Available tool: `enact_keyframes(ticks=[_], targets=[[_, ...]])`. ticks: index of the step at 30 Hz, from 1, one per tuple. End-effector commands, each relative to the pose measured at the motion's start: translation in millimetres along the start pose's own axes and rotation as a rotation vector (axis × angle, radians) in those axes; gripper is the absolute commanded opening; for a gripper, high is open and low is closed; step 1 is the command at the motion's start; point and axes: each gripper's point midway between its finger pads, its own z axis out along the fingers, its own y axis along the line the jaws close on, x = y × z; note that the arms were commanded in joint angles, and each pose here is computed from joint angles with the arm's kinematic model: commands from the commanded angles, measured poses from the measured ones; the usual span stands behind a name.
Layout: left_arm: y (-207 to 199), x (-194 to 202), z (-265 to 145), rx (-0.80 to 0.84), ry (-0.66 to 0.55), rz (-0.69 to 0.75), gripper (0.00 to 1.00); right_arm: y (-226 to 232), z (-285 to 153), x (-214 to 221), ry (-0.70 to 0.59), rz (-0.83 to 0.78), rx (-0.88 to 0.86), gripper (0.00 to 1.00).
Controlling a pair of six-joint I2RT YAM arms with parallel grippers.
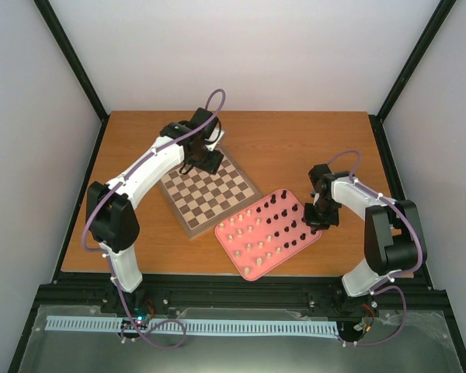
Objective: Set up the chess pieces on the board
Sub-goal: Pick up the chess piece from the storage box.
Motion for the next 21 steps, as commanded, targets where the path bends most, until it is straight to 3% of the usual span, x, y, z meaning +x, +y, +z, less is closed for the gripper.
enact_keyframes(ticks=[1,7,13,21], targets=[[4,-6,-9,-0.011,-0.034,-0.009,0.66,-2,-2,1,-0.003,0.005,0.007,0.03],[5,-4,-10,-0.014,-0.033,-0.012,0.66,1,-16,-1,-0.018,0.006,-0.001,0.03],[9,-6,-17,-0.003,-0.047,-0.037,0.66,11,-62,-17,-0.092,-0.003,-0.034,0.03],[75,3,-34,-0.040,-0.061,-0.264,0.70,46,-116,-68,-0.203,-0.033,-0.105,0.03]])
